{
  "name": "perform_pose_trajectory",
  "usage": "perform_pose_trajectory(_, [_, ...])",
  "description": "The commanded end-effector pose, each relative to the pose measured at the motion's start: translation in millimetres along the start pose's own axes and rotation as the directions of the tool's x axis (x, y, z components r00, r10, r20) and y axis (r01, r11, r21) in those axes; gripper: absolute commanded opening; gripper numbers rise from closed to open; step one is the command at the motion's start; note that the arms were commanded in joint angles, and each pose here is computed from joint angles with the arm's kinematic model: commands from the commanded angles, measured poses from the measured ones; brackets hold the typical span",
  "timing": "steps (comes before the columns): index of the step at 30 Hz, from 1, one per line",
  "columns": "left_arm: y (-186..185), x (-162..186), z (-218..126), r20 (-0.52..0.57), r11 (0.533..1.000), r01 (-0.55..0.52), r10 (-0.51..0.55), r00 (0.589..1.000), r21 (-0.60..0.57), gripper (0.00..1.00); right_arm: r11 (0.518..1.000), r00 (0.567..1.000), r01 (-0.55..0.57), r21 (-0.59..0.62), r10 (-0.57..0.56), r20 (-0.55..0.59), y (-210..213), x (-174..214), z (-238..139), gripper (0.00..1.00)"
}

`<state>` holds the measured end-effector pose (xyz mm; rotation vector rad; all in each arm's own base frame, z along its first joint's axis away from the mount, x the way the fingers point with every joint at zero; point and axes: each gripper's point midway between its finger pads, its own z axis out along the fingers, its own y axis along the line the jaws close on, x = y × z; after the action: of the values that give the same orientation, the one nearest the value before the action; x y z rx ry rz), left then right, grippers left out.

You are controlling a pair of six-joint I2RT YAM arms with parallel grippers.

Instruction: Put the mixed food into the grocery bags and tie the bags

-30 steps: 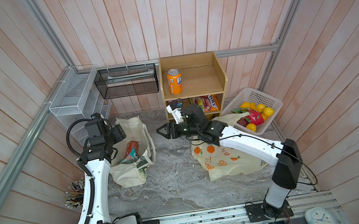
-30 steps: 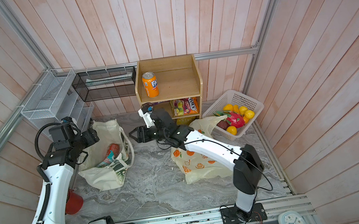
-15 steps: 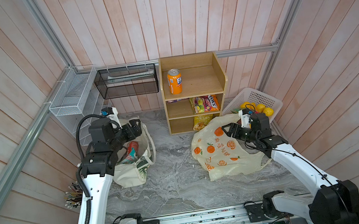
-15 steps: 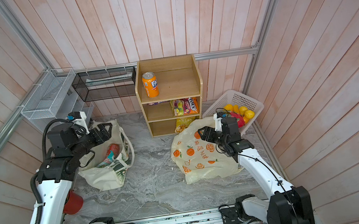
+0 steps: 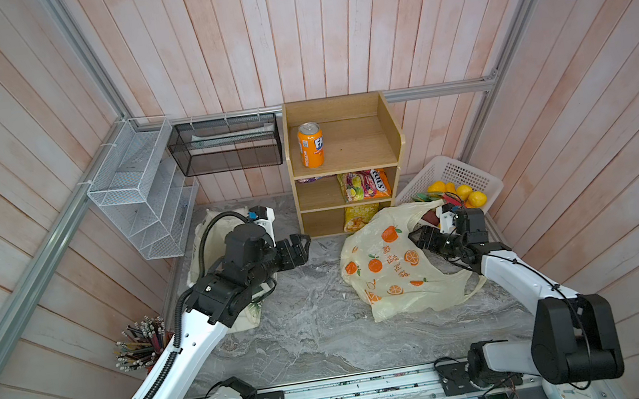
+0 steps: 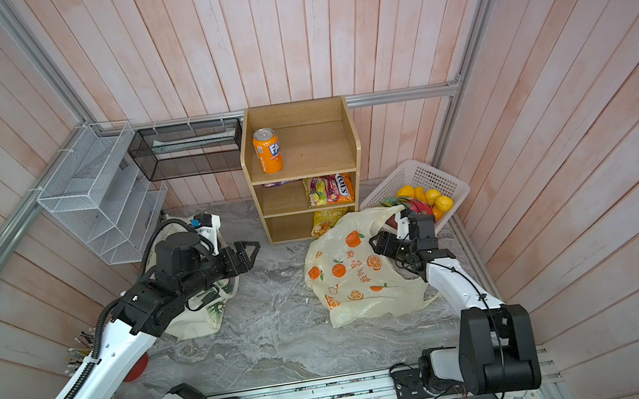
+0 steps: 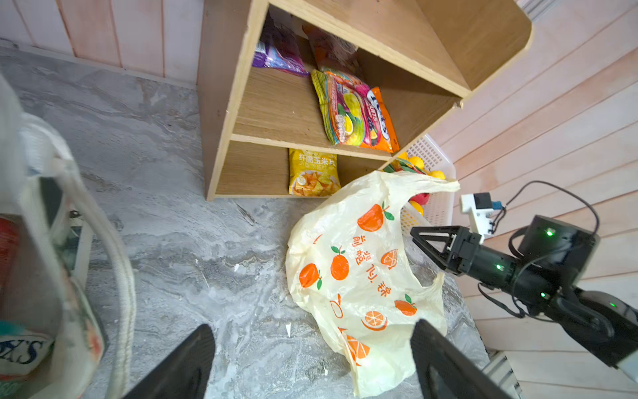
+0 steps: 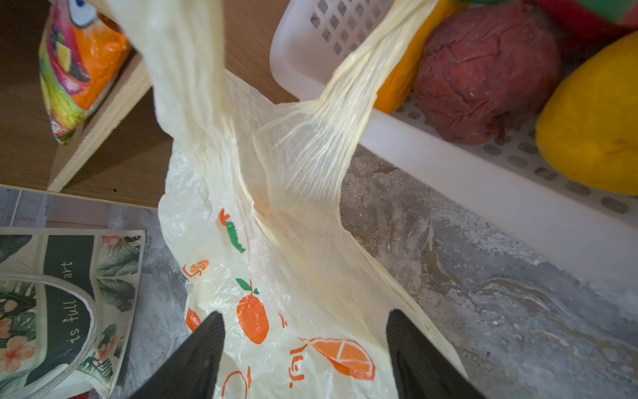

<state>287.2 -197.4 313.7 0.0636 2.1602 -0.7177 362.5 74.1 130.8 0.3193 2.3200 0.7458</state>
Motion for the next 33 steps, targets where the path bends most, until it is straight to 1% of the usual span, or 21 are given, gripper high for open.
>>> perform_pose_trajectory(1, [-8.5,3.5,13.9,0.005,1.000,0.003,-0.003,1.000,0.003,0.91,0.999,0.999,0.018,-0.038,-0.020,-0.048,-1.4,10.5,9.6,0.75])
perform_pose_trajectory(3, [-12.5,7.1,19.8,-0.006,1.000,0.000,0.001,1.000,0.015,0.91,0.998,0.997,0.013,-0.065,-0.018,-0.074,-0.4,17.2,13.7,0.75])
perform_pose_trajectory(6, [-15.6,9.5,24.2,-0.012,1.000,-0.001,0.001,1.000,0.031,0.91,0.995,0.996,0.015,-0.098,-0.023,-0.084,2.8,23.1,13.8,0.74])
perform_pose_trajectory(8, [-15.8,10.4,26.1,-0.014,0.999,-0.001,0.002,1.000,0.035,0.91,0.992,0.995,0.014,-0.123,-0.025,-0.092,7.0,26.6,12.1,0.68])
perform_pose_trajectory(10, [-15.8,12.0,27.9,-0.017,0.999,-0.002,0.003,1.000,0.038,0.91,0.989,0.995,0.011,-0.144,-0.025,-0.101,12.0,30.7,10.7,0.55])
perform_pose_trajectory(13, [-15.9,13.7,30.3,-0.021,0.999,-0.002,0.003,1.000,0.042,0.91,0.986,0.992,0.019,-0.168,-0.040,-0.122,22.7,38.8,9.9,0.28])
perform_pose_trajectory(17, [-15.3,14.8,31.1,-0.023,0.999,-0.004,0.005,1.000,0.042,0.91,0.977,0.987,0.037,-0.212,-0.068,-0.143,49.0,50.7,8.4,0.02])
perform_pose_trajectory(18, [-14.8,15.5,31.6,-0.024,0.999,-0.005,0.006,1.000,0.040,0.91,0.972,0.986,0.039,-0.230,-0.075,-0.147,59.3,54.6,8.4,0.00])
perform_pose_trajectory(24, [-11.1,22.9,36.5,-0.044,0.999,-0.003,0.004,0.999,0.033,0.91,0.937,0.983,0.023,-0.348,-0.085,-0.164,133.4,75.3,10.8,0.00])
perform_pose_trajectory(26, [-10.4,25.5,38.5,-0.054,0.999,-0.001,0.003,0.999,0.032,0.91,0.920,0.987,-0.004,-0.391,-0.059,-0.150,158.4,75.0,10.3,0.00])
perform_pose_trajectory(29, [-9.1,27.9,39.3,-0.063,1.000,-0.001,0.003,0.998,0.028,0.91,0.907,0.993,-0.041,-0.420,-0.010,-0.118,187.7,70.0,10.3,0.00])
perform_pose_trajectory(33, [-8.0,29.8,39.2,-0.068,1.000,0.000,0.001,0.998,0.024,0.91,0.886,0.997,-0.077,-0.456,0.057,-0.058,219.0,57.5,6.1,0.00])
